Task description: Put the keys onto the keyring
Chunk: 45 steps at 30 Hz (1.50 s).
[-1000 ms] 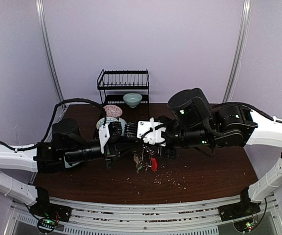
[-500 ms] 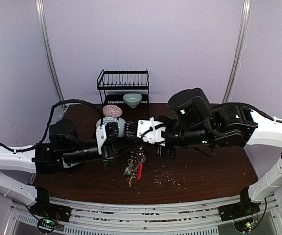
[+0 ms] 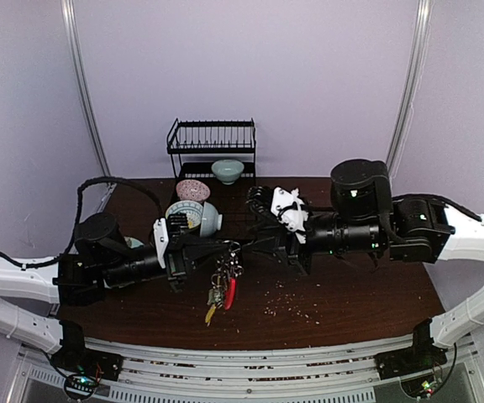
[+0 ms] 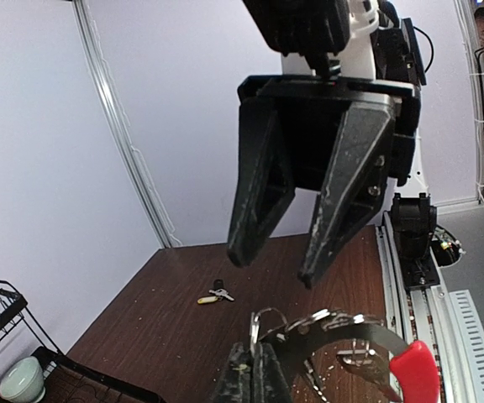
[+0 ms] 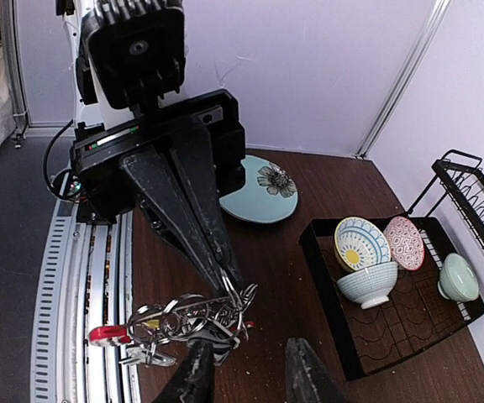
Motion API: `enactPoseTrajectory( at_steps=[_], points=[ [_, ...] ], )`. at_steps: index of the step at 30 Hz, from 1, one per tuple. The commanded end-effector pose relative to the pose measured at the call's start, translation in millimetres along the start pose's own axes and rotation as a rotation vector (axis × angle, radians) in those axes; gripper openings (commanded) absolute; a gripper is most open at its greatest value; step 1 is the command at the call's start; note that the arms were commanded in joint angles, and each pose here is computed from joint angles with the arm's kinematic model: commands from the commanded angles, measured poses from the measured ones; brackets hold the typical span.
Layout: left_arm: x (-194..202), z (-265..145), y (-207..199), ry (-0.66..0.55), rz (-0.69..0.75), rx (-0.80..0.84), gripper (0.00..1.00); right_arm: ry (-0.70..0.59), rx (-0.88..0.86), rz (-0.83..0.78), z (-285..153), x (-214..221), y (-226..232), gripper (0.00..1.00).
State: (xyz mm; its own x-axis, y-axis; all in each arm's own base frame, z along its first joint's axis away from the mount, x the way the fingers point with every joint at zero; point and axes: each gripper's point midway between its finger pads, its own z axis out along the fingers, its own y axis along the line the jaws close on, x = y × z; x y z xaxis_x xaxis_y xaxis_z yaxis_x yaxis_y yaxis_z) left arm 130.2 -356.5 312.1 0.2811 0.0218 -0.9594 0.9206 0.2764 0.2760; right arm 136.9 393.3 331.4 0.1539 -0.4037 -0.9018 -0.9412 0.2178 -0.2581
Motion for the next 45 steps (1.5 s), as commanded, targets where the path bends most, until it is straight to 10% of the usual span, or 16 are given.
enactPoseTrajectory(
  at_steps=[1,20,35,45],
  points=[
    [-35,-7,6,-0.128,0.026,-0.021,0.0,-0.102,-0.023,0.101,5,-17,-2,0.29],
    [-42,-13,8,-0.174,0.049,-0.041,0.0,-0.008,-0.057,0.124,32,10,-2,0.0],
    [-79,-26,-6,-0.38,0.082,0.037,0.0,-0.036,-0.326,0.026,35,4,43,0.0],
    [-73,-22,-8,-0.414,-0.004,0.049,0.0,-0.165,-0.235,0.071,34,-13,29,0.19]
  ],
)
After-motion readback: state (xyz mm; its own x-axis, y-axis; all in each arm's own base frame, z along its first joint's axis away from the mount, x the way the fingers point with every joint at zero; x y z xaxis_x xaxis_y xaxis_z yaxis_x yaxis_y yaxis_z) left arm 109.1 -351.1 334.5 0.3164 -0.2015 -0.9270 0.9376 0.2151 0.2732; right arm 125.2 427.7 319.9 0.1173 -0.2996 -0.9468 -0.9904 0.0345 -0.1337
